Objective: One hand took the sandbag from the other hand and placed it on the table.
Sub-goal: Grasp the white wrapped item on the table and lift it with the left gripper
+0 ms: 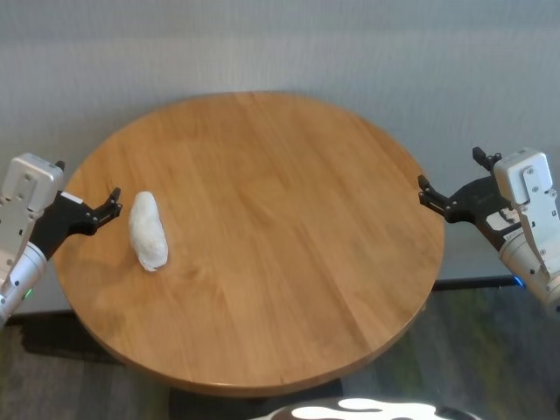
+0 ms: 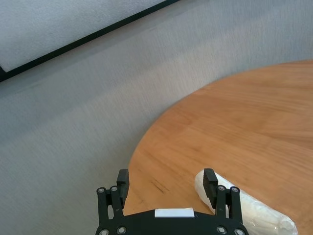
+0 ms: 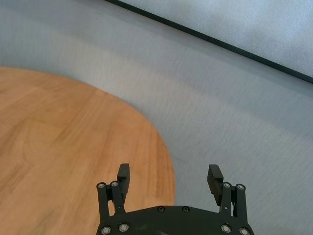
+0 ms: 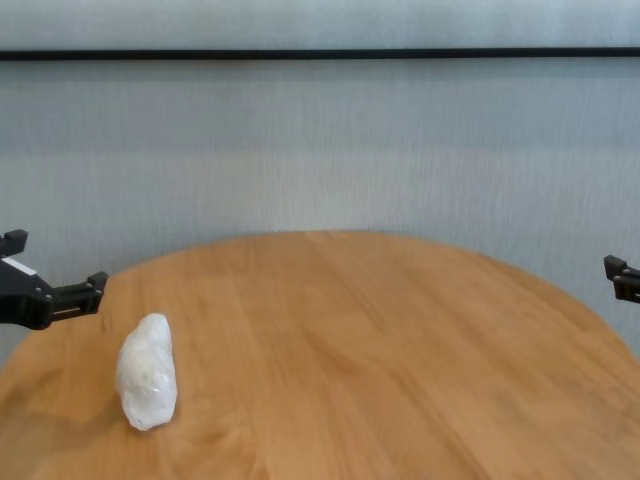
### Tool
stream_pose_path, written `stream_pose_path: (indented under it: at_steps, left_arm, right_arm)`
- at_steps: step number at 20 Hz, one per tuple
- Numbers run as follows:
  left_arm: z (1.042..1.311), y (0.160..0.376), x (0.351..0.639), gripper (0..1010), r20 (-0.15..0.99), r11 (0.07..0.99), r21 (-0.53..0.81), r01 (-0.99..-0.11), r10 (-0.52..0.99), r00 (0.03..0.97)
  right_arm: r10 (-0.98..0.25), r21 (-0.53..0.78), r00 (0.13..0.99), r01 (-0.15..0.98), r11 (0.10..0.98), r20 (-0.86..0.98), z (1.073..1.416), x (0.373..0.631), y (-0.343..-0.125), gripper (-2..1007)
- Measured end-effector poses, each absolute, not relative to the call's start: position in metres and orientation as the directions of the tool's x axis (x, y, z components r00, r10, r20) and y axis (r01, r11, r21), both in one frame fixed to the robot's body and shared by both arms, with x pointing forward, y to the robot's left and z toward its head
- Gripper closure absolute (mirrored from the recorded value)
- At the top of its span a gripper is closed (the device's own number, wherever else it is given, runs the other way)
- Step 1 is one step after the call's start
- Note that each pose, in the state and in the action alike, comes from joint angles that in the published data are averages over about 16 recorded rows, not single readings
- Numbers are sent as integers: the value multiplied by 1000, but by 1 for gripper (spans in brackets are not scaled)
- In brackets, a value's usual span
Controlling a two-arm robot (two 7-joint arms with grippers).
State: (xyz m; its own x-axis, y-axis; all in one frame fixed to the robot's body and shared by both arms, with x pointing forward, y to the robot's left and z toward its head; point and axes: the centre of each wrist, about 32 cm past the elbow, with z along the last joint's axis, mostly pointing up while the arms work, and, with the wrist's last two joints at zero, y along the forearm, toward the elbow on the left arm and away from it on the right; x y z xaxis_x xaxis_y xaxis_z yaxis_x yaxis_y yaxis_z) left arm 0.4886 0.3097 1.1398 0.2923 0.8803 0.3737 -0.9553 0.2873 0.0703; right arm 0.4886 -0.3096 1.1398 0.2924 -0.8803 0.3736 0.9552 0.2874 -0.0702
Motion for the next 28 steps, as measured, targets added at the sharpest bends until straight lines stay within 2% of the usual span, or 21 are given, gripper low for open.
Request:
stream_pose_path:
  at_steps: [28]
  left_arm:
    - [1140,310,489,10,374,287,70,-955,880,292]
  right_arm:
    - [-880,-70,292,955,287,374,1140,489,-310,5]
